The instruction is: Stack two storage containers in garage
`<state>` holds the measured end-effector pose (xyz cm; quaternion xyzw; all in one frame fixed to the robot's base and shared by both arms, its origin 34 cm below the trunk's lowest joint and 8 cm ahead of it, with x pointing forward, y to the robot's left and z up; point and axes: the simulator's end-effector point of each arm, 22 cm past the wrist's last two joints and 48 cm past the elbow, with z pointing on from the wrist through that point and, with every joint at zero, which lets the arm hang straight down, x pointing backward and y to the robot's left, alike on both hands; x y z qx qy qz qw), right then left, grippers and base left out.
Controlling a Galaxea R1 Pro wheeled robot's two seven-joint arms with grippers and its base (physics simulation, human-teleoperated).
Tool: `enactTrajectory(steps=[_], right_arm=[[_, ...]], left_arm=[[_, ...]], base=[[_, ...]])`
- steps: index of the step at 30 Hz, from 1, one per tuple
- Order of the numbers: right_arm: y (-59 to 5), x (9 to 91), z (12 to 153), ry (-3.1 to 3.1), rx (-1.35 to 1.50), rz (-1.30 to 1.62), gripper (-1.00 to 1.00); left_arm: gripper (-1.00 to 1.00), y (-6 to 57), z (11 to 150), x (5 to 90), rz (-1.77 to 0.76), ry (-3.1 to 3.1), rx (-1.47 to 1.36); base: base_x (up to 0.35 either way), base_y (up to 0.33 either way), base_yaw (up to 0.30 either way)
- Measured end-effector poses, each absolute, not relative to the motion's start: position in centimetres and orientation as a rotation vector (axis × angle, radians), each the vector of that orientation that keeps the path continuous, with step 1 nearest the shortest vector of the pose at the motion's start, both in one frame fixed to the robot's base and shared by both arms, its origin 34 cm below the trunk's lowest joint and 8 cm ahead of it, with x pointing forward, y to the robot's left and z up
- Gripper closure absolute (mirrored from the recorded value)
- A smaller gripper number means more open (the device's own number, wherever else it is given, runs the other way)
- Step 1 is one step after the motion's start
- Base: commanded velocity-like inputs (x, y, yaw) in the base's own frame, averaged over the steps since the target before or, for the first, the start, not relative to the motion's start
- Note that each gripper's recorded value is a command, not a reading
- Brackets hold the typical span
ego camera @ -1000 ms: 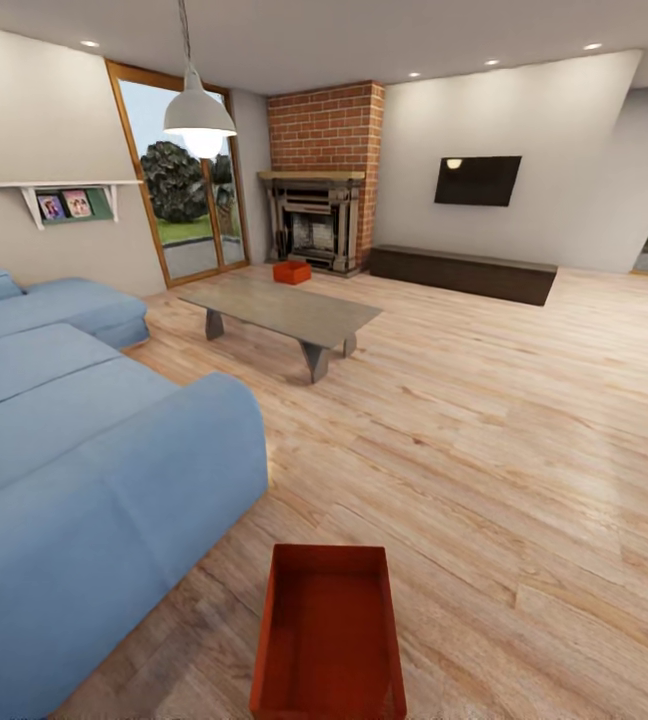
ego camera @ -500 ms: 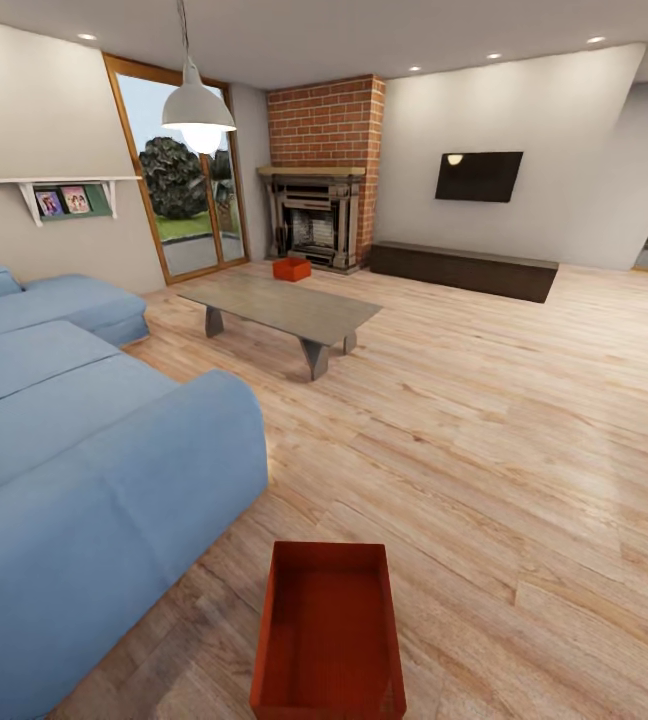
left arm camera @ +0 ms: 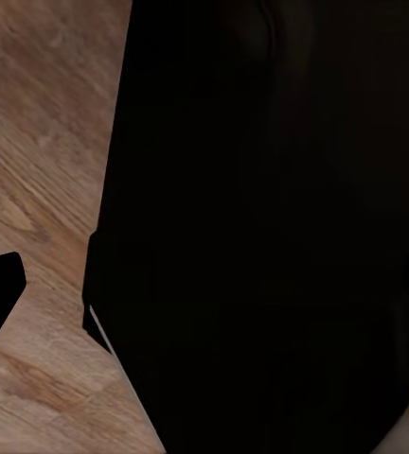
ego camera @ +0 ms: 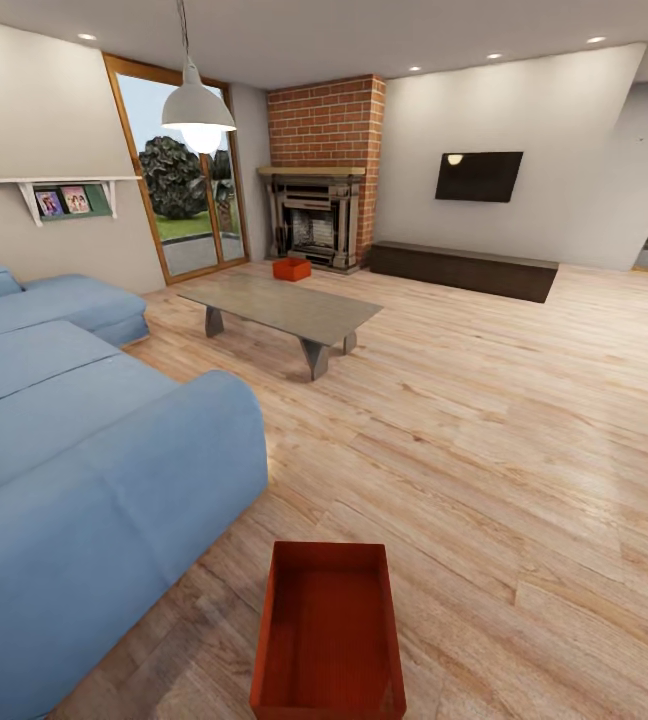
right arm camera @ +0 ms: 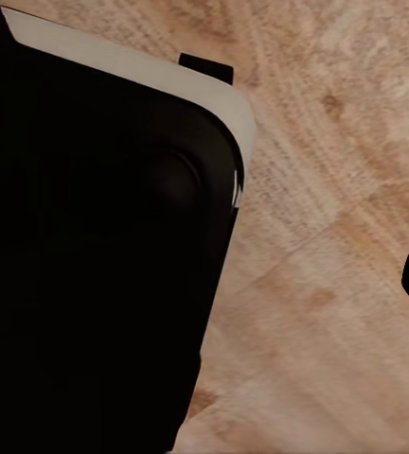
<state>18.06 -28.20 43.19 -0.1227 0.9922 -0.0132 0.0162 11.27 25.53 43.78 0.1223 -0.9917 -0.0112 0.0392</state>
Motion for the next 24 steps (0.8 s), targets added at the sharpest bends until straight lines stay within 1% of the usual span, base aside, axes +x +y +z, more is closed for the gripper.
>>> enactTrajectory(steps=[24], right_arm=[[-28.35,18.02,43.19,3.087,-0.380,-0.055,-1.00]], left_arm=[[-1.00,25.89,43.83,10.86,-0.045,-3.032,0.382]], base=[[0.000,0.000,0.000]])
